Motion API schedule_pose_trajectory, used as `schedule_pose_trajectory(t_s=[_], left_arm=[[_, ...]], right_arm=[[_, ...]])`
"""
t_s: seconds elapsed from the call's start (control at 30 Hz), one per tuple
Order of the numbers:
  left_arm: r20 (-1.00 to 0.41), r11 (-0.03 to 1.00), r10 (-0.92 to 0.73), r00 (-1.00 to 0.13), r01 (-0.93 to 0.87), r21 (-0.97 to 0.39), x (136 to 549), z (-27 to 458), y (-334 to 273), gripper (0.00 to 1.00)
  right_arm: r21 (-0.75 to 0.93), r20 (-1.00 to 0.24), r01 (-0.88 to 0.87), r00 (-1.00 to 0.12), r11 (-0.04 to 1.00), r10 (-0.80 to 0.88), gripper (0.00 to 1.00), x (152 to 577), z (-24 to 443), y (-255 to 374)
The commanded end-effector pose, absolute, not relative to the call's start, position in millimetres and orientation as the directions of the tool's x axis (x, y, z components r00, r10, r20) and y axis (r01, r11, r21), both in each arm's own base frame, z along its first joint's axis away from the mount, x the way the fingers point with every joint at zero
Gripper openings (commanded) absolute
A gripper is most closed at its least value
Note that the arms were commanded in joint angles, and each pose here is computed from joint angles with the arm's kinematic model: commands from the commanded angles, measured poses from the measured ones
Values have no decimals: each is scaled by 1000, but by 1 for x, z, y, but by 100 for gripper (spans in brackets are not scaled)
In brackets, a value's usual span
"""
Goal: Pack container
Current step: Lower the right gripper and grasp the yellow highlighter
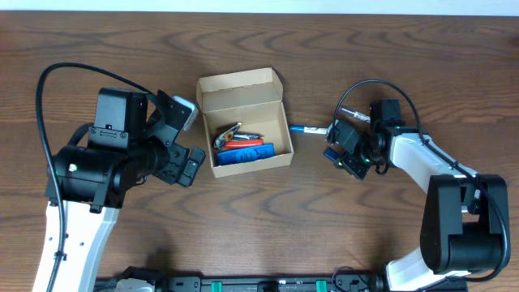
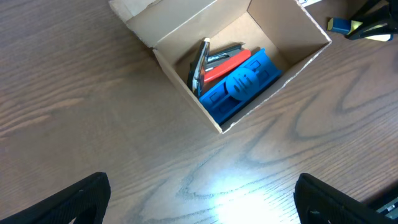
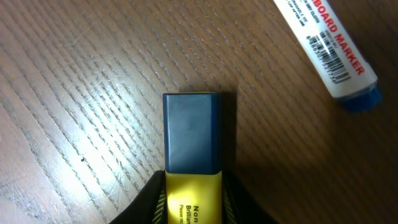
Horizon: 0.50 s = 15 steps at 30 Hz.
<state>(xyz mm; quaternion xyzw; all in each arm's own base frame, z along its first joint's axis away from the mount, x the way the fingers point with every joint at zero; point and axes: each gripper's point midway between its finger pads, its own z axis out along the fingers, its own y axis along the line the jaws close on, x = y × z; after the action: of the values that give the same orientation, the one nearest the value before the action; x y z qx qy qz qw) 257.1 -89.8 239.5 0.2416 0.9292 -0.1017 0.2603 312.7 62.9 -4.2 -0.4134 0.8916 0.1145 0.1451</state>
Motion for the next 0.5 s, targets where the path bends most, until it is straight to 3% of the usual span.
schedule_pose_trajectory(t_s=[0.0,0.17,0.3,0.47], left_arm=[[-540,857,403,-739,511,-60,258,243,-90,95],[-540,857,403,-739,511,-59,258,243,-90,95],[-540,857,403,-739,511,-60,258,243,-90,95],[-540,857,403,-739,511,-60,258,243,-90,95]], right_arm=[[131,-304,-723,-681,678,-666,16,303,-19,60],[145,-322,-654,-740,742,-590,2,319,-7,67],[185,-354,-564,-802,805,-481,1,345,23,77],[259,-414,-590,-783,764,-464,1,360,82,106]])
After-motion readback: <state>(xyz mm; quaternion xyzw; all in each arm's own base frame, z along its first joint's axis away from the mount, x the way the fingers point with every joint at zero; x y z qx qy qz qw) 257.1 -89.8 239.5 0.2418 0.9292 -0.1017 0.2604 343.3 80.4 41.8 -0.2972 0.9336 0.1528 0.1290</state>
